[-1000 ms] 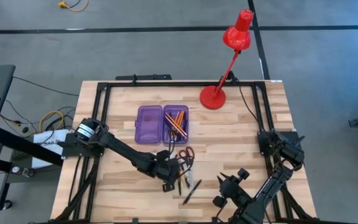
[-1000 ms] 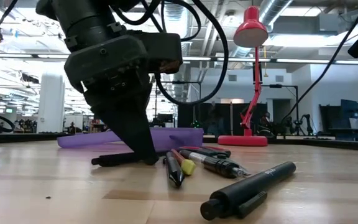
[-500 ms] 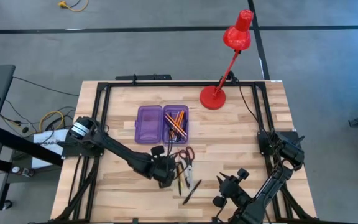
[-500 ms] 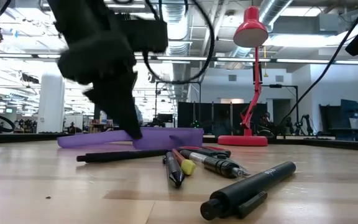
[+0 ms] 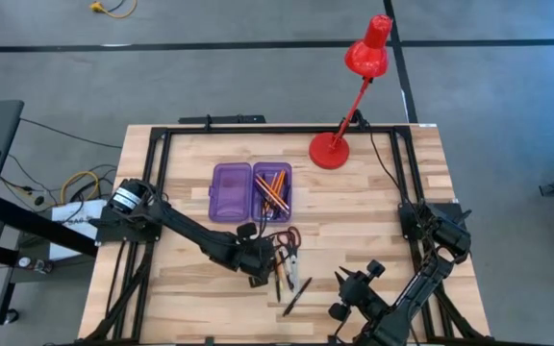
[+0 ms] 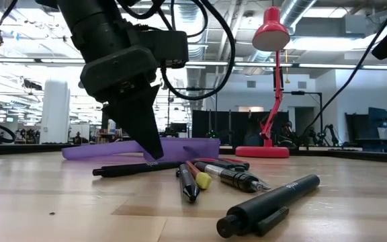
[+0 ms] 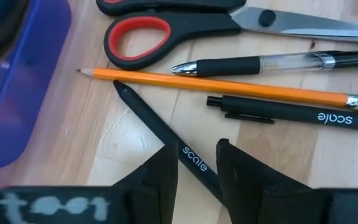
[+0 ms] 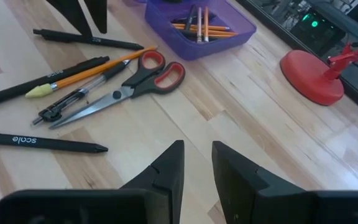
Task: Pick & place school supplies into a supply box
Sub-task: Put the black pen into the violet supply box
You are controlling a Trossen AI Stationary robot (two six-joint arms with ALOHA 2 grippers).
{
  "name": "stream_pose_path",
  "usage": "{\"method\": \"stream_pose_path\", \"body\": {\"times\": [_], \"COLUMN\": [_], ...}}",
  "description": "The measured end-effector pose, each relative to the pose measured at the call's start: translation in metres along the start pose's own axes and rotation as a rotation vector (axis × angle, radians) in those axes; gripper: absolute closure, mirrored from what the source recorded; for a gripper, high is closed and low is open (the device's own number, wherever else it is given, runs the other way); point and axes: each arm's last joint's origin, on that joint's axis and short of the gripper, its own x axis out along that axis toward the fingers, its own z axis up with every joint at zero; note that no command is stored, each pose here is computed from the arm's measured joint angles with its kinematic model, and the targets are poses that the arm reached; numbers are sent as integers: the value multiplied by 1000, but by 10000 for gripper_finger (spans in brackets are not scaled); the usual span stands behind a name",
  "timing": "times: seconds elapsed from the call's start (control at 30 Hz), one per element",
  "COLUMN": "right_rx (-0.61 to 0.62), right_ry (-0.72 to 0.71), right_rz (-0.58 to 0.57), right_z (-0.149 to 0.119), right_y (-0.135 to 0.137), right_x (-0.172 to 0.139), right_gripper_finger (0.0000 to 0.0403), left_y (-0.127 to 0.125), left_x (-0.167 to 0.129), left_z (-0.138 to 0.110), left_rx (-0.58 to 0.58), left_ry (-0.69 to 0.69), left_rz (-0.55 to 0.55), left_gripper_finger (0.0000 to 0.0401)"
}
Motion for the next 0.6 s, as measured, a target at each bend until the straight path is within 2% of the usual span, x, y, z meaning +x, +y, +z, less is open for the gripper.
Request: {"method": "stream_pose_path", "body": {"times": [0.6], "right_rx": [0], "right_ry": [1], "right_rz": [6], "right_z": [0], "right_y": [1], "right_x": [0], "right_gripper_finger": [326], "left_y": [6], "left_x": [16], "left_z": [-5], "left_rx": [-3], "left_ry": [120], "left_rz": [-41], "left_gripper_finger": [302]}}
